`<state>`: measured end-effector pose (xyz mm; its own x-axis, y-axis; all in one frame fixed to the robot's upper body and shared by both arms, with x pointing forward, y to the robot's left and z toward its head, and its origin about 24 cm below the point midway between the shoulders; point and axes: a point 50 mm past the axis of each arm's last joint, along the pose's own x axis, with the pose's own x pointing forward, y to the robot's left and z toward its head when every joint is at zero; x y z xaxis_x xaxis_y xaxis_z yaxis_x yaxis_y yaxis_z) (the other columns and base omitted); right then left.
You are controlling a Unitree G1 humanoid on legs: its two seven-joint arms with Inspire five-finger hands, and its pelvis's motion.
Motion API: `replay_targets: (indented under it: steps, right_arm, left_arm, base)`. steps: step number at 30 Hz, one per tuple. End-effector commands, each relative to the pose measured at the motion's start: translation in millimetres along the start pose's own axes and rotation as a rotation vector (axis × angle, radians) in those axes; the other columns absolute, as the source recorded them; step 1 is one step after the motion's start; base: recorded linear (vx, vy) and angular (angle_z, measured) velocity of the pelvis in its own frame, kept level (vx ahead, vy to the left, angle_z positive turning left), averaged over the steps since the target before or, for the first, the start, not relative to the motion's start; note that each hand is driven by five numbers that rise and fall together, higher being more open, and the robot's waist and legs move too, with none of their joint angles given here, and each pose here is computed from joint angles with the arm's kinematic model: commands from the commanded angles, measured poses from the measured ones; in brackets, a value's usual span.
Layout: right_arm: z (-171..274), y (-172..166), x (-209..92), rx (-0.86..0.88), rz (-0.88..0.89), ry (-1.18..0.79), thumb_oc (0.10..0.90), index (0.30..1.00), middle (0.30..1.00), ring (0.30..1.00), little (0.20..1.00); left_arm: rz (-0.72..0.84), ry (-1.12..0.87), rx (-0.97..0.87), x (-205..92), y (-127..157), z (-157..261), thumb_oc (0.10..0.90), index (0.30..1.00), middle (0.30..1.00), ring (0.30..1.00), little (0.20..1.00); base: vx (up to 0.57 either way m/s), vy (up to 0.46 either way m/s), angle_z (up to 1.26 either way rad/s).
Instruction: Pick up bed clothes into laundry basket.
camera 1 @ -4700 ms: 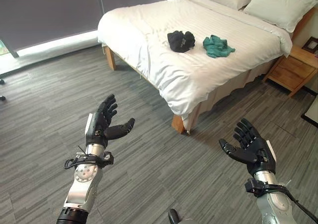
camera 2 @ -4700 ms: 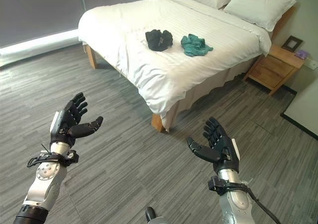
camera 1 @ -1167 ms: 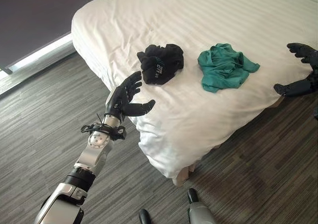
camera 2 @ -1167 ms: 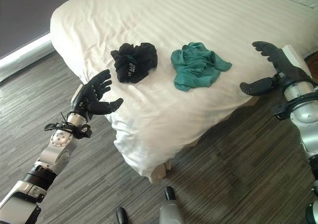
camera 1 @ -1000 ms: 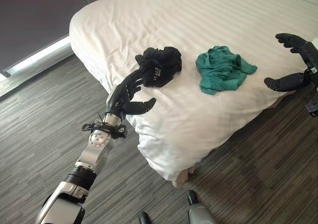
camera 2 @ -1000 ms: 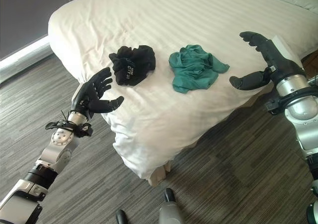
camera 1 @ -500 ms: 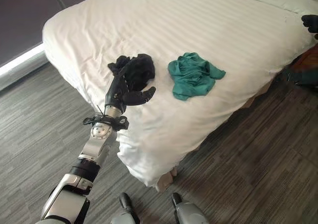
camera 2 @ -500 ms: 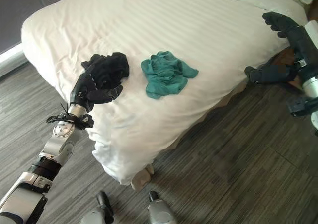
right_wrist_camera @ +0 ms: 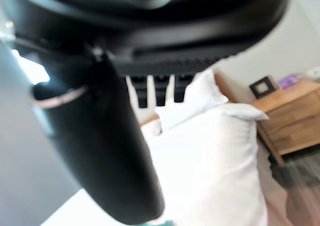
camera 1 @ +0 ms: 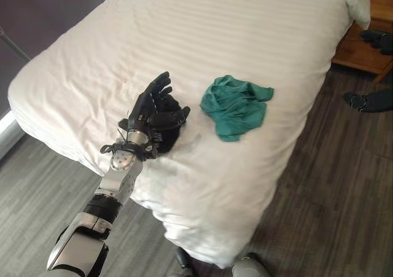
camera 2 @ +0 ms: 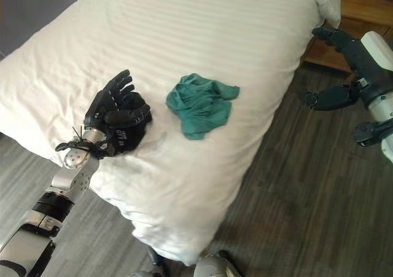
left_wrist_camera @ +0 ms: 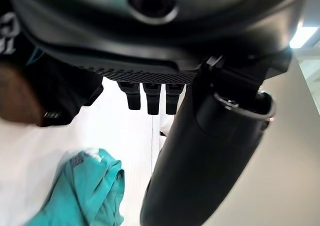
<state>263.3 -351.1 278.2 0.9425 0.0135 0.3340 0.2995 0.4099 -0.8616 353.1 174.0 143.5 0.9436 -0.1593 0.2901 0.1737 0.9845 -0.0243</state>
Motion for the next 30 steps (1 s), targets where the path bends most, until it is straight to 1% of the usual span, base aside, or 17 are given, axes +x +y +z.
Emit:
replay_targets:
  steps: [1, 4, 6, 8, 10, 11, 13, 16, 20, 24, 25, 27, 30]
  right_arm:
    - [41.1, -32.9, 6.2, -0.049, -0.15, -0.191, 0.8, 0.9, 0.9, 0.9, 0.9]
    - [41.1, -28.4, 3.9, -0.042, -0.135, -0.199, 0.8, 0.9, 0.9, 0.9, 0.9]
    - [38.1, -28.3, 2.6, -0.032, -0.139, -0.189, 0.8, 0.9, 0.9, 0.9, 0.9]
    - [34.1, -24.0, 1.1, -0.007, -0.125, -0.184, 0.8, 0.9, 0.9, 0.9, 0.9]
    - [38.1, -18.7, 2.8, 0.004, -0.09, -0.2, 0.8, 0.9, 0.9, 0.9, 0.9]
    - [38.1, -18.7, 2.8, 0.004, -0.09, -0.2, 0.8, 0.9, 0.9, 0.9, 0.9]
    - [46.6, -20.3, 8.0, 0.022, -0.074, -0.244, 0.8, 0.9, 0.9, 0.9, 0.9]
    - [43.3, -22.7, 10.3, 0.019, -0.05, -0.225, 0.8, 0.9, 0.9, 0.9, 0.9]
    - [49.1, -23.9, 10.1, 0.008, -0.021, -0.249, 0.8, 0.9, 0.9, 0.9, 0.9]
    - [62.9, -19.4, 13.8, 0.02, 0.015, -0.311, 0.8, 0.9, 0.9, 0.9, 0.9]
    - [70.9, -20.4, 17.2, 0.039, 0.012, -0.349, 0.8, 0.9, 0.9, 0.9, 0.9]
    - [70.9, -21.1, 21.0, 0.065, -0.007, -0.348, 0.8, 0.9, 0.9, 0.9, 0.9]
    - [65.1, -17.1, 18.5, 0.05, 0.015, -0.325, 0.8, 0.9, 0.9, 0.9, 0.9]
  left_arm:
    - [-0.034, -0.412, 0.061, 20.1, -5.5, 90.2, 0.8, 0.9, 0.9, 0.9, 0.9]
    - [-0.052, -0.526, 0.088, 20.4, -13.5, 117.1, 0.8, 0.9, 0.9, 0.9, 0.9]
    - [-0.061, -0.539, 0.098, 20.6, -16.1, 120.7, 0.8, 0.9, 0.9, 0.9, 0.9]
    - [-0.078, -0.585, 0.188, 19.7, -18.0, 133.3, 0.8, 0.9, 0.9, 0.9, 0.9]
    - [-0.067, -0.59, 0.253, 18.3, -15.4, 135.0, 0.8, 0.9, 0.9, 0.9, 0.9]
    - [-0.067, -0.59, 0.253, 18.3, -15.4, 135.0, 0.8, 0.9, 0.9, 0.9, 0.9]
    - [-0.058, -0.583, 0.345, 16.5, -8.5, 135.6, 0.8, 0.9, 0.9, 0.9, 0.9]
    - [-0.032, -0.535, 0.502, 16.0, 7.6, 135.4, 0.8, 0.9, 0.9, 0.9, 0.9]
    - [-0.027, -0.526, 0.524, 15.5, 14.8, 137.5, 0.8, 0.9, 0.9, 0.9, 0.9]
    - [0.012, -0.481, 0.494, 12.7, 27.8, 128.6, 0.8, 0.9, 0.9, 0.9, 0.9]
    - [0.0, -0.469, 0.482, 11.6, 27.5, 126.2, 0.8, 0.9, 0.9, 0.9, 0.9]
    - [0.002, -0.466, 0.518, 9.1, 31.8, 129.2, 0.8, 0.9, 0.9, 0.9, 0.9]
    - [0.013, -0.453, 0.569, 6.5, 37.9, 128.5, 0.8, 0.9, 0.9, 0.9, 0.9]
  base:
    - [0.26, 0.114, -0.44]
    - [0.11, 0.043, -0.13]
    - [0.07, 0.021, -0.14]
    - [0.13, -0.04, 0.04]
    - [0.05, -0.06, 0.61]
    - [0.01, -0.055, 0.46]
    - [0.02, -0.092, 0.01]
    - [0.06, -0.066, -0.03]
    - [0.0, -0.05, 0.09]
    - [-0.07, -0.139, 0.02]
    - [-0.11, -0.185, 0.07]
    - [-0.04, -0.06, 0.02]
    - [0.08, 0.137, -0.03]
